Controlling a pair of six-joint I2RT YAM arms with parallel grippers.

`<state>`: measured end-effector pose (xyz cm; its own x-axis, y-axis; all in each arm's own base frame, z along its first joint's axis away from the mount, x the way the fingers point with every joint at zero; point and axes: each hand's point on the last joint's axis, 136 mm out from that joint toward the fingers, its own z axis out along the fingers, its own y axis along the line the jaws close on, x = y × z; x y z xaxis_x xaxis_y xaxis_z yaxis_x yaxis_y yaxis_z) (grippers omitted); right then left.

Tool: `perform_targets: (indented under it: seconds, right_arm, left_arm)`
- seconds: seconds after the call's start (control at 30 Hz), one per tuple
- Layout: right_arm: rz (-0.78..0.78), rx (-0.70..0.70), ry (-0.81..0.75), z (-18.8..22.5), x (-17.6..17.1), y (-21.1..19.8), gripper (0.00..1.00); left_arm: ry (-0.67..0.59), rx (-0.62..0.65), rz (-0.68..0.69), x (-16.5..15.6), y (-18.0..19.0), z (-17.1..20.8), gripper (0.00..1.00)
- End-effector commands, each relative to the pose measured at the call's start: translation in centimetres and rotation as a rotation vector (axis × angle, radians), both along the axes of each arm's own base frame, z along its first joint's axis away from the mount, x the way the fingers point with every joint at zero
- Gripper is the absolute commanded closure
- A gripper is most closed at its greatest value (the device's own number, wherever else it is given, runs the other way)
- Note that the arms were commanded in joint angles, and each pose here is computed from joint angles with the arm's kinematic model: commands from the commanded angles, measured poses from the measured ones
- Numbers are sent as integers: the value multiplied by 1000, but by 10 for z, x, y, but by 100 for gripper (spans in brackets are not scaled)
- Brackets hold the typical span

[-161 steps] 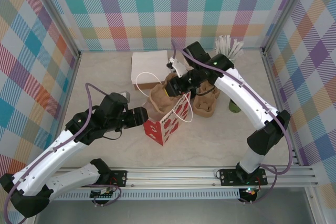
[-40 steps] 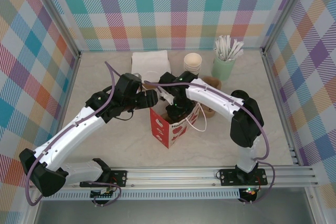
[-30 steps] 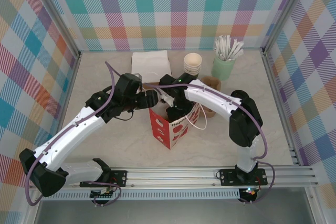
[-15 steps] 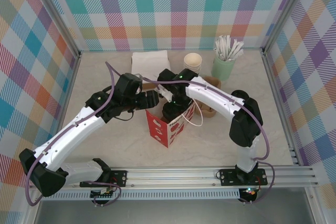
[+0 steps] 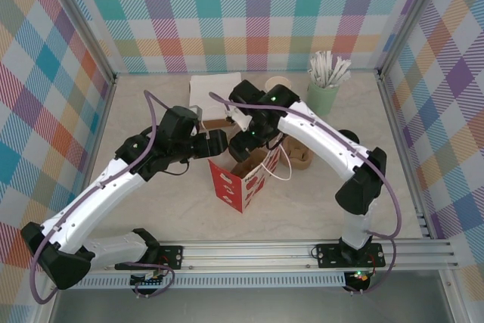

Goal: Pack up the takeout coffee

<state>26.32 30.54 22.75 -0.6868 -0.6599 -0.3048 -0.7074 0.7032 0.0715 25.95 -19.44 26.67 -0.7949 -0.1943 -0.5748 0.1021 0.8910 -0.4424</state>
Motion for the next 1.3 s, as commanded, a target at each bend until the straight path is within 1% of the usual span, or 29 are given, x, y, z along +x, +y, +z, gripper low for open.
perform_targets:
  seconds: [0.0,0.17,0.4,0.6,0.8,1.0,1.1,1.27]
  right_arm:
    - [-4,26,-60,32,2,-13,12]
    - [-19,86,-132,65,10,-19,8]
    - [-41,180,-235,112,14,-31,0]
    - [-65,249,-291,140,7,-45,0]
    - [-160,304,-345,163,4,-72,0]
    - [-307,349,-370,171,9,-114,0]
    - [-398,369,-384,172,12,-142,0]
    - [-557,361,-423,167,10,-195,0]
  left_arm:
    - [-54,-23,9,0,7,22,12]
    - [-87,-49,17,-4,10,34,11]
    - [-103,-46,29,-8,17,42,10]
    - [-107,-36,34,-11,22,43,10]
    - [-110,-8,29,-14,27,45,9]
    - [-106,77,31,-19,41,44,10]
    - [-112,92,24,-21,44,47,11]
    - [-137,99,-21,-23,41,55,13]
